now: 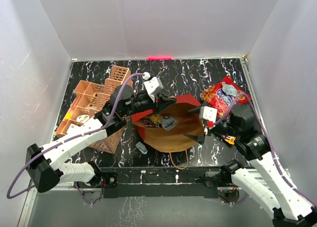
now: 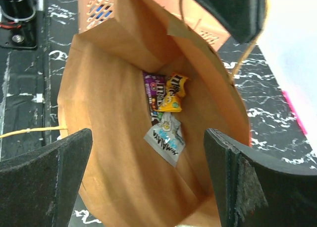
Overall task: Take the snacks out of the paper bag
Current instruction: Take out the snack from the paper bag.
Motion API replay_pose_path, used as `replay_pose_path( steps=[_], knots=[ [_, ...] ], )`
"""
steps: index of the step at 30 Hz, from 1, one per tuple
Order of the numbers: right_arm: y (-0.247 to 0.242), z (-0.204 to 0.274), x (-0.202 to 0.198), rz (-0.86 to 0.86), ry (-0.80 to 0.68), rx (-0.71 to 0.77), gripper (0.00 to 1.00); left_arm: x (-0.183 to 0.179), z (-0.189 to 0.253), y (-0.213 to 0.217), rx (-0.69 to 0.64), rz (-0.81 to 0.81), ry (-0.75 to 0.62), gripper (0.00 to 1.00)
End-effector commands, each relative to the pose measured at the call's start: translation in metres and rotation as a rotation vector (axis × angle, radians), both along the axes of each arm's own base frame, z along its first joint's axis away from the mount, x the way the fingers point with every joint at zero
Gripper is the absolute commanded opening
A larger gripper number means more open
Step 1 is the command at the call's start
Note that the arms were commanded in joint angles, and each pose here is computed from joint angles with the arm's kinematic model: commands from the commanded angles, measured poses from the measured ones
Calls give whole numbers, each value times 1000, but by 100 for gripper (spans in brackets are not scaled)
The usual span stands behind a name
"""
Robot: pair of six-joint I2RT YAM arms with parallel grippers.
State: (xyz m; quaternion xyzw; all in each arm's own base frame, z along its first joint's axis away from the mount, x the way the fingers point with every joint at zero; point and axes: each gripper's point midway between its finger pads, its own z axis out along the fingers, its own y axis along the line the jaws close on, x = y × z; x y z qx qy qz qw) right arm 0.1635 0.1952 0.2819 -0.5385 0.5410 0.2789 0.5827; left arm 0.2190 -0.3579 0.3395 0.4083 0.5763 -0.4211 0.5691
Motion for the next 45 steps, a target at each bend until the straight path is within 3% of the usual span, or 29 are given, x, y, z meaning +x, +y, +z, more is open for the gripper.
replay_pose_path(
  steps=[1,6,12,18,26,45],
  knots=[
    [16,-7,7,59,-60,-45,98,-4,18,3,-40,-4,-43,0],
    [45,-31,17,46,-49,-109,93,-2,17,3,-37,9,-45,0],
    [77,-67,35,-76,-162,-193,89,-1,18,3,-42,16,-36,0],
    [94,-89,64,-175,-244,-170,75,-9,27,3,-75,-15,-28,0],
    [110,-126,87,-200,-287,-238,64,-16,36,5,-102,-38,-29,0],
    [149,-159,131,-307,-347,-107,65,-20,39,5,-110,-60,-31,0]
  ],
)
